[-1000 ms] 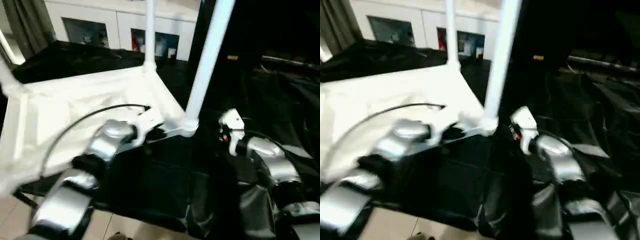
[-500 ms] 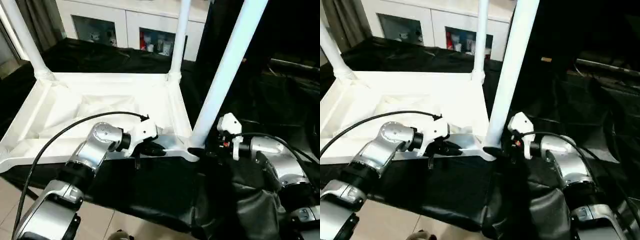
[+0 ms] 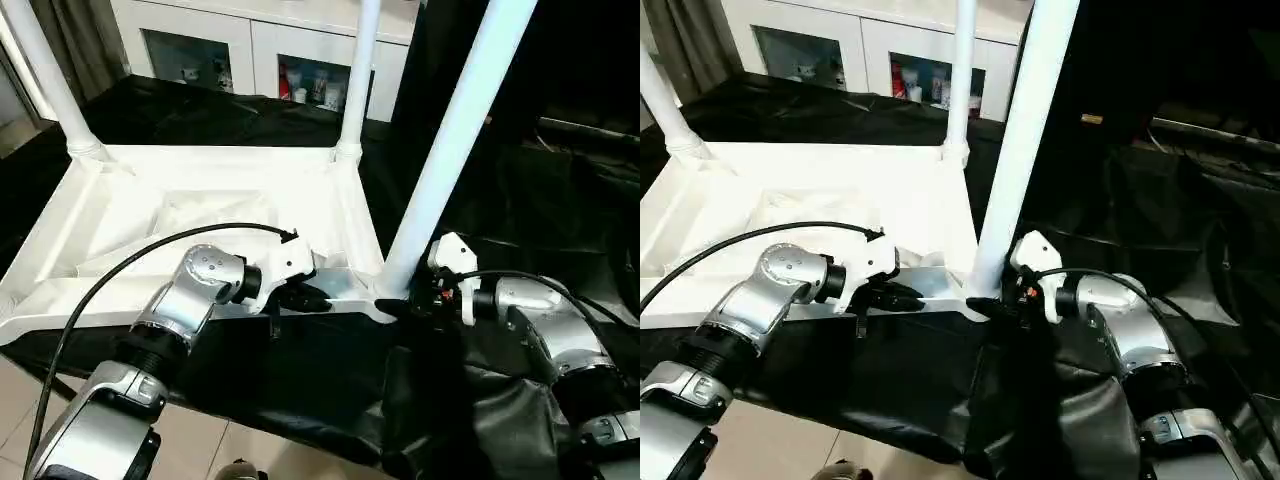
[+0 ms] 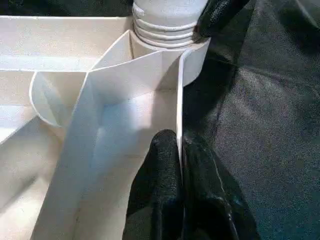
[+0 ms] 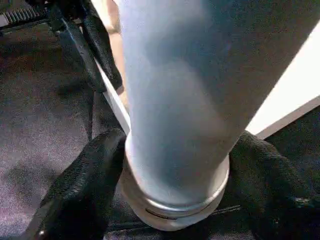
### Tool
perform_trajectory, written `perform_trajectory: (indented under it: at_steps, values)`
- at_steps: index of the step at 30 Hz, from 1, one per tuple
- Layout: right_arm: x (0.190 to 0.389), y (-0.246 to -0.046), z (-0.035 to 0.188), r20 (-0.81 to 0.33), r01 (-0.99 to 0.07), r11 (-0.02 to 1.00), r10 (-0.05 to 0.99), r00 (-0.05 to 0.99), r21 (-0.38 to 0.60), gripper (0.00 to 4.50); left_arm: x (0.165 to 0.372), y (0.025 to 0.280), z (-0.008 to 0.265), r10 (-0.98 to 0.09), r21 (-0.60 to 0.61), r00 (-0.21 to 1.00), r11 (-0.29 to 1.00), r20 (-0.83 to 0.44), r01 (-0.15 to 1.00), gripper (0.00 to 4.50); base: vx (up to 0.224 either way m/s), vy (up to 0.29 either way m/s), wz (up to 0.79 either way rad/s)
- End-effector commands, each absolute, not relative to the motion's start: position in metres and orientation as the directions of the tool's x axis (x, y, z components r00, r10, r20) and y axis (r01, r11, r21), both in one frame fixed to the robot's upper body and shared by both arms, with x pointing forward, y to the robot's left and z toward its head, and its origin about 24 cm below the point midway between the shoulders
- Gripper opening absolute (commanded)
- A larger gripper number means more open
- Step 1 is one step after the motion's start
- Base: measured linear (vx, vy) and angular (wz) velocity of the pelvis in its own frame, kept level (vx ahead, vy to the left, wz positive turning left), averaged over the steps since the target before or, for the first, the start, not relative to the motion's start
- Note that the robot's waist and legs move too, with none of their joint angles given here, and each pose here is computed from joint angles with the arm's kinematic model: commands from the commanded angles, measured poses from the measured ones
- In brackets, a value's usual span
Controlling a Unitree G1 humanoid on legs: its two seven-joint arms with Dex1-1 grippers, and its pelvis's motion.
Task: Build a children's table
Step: Rotate leg to tighten
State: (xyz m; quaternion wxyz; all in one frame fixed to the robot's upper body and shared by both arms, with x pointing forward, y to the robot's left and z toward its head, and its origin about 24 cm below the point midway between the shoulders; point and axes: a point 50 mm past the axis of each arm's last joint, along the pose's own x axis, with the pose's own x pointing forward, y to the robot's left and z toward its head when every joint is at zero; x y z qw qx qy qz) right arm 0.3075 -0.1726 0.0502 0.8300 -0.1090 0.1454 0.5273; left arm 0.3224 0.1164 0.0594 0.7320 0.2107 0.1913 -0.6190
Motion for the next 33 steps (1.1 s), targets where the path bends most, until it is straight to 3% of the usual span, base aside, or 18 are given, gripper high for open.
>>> perform_trajectory:
  at_steps: [1,13,14,18,20,22,23,24,25,27,33]
  values:
    - [0.31,-0.174,0.052,-0.351,-0.901,0.432,0.84,0.414,-0.029,2.88,0.321,0.112,0.061,-0.842,0.067,0.155,0.141,-0.516,0.988,0.0,0.0,0.0,0.0]
    - [0.308,-0.171,0.045,-0.317,-0.884,0.467,0.84,0.439,0.014,2.7,0.32,0.112,0.058,-0.843,0.049,0.155,0.151,-0.516,0.987,0.0,0.0,0.0,0.0]
    - [0.314,-0.172,0.036,-0.31,-0.81,0.585,0.775,0.55,0.025,2.7,0.324,0.11,0.056,-0.834,0.052,0.208,0.212,-0.511,0.976,0.0,0.0,0.0,0.0]
    - [0.319,-0.172,0.031,-0.309,-0.744,0.667,0.714,0.628,0.028,2.7,0.328,0.108,0.054,-0.823,0.059,0.253,0.26,-0.508,0.964,0.0,0.0,0.0,0.0]
    - [0.327,-0.166,0.016,-0.328,-0.537,0.841,0.524,0.786,0.058,2.7,0.339,0.097,0.05,-0.778,0.1,0.381,0.385,-0.499,0.917,0.0,0.0,0.0,0.0]
    - [0.327,-0.166,0.016,-0.328,-0.537,0.841,0.524,0.786,0.058,2.69,0.339,0.097,0.05,-0.778,0.1,0.381,0.385,-0.499,0.917,0.0,0.0,0.0,0.0]
    - [0.33,-0.162,0.009,-0.35,-0.44,0.896,0.432,0.831,0.062,2.69,0.344,0.09,0.048,-0.753,0.104,0.436,0.447,-0.493,0.889,0.0,0.0,0.0,0.0]
    - [0.331,-0.161,0.008,-0.355,-0.418,0.907,0.41,0.84,0.059,2.69,0.345,0.088,0.048,-0.745,0.105,0.45,0.463,-0.492,0.88,0.0,0.0,0.0,0.0]
    - [0.336,-0.153,0.004,-0.384,-0.296,0.954,0.288,0.877,0.04,2.69,0.351,0.075,0.047,-0.698,0.109,0.521,0.544,-0.491,0.832,0.0,0.0,0.0,0.0]
    - [0.341,-0.145,0.004,-0.396,-0.205,0.978,0.198,0.896,0.026,2.69,0.355,0.062,0.046,-0.657,0.109,0.564,0.598,-0.5,0.794,0.0,0.0,0.0,0.0]
    - [0.349,-0.127,0.013,-0.339,-0.246,0.969,0.24,0.91,0.026,2.69,0.357,0.051,0.046,-0.644,0.132,0.578,0.603,-0.501,0.786,0.0,0.0,0.0,0.0]
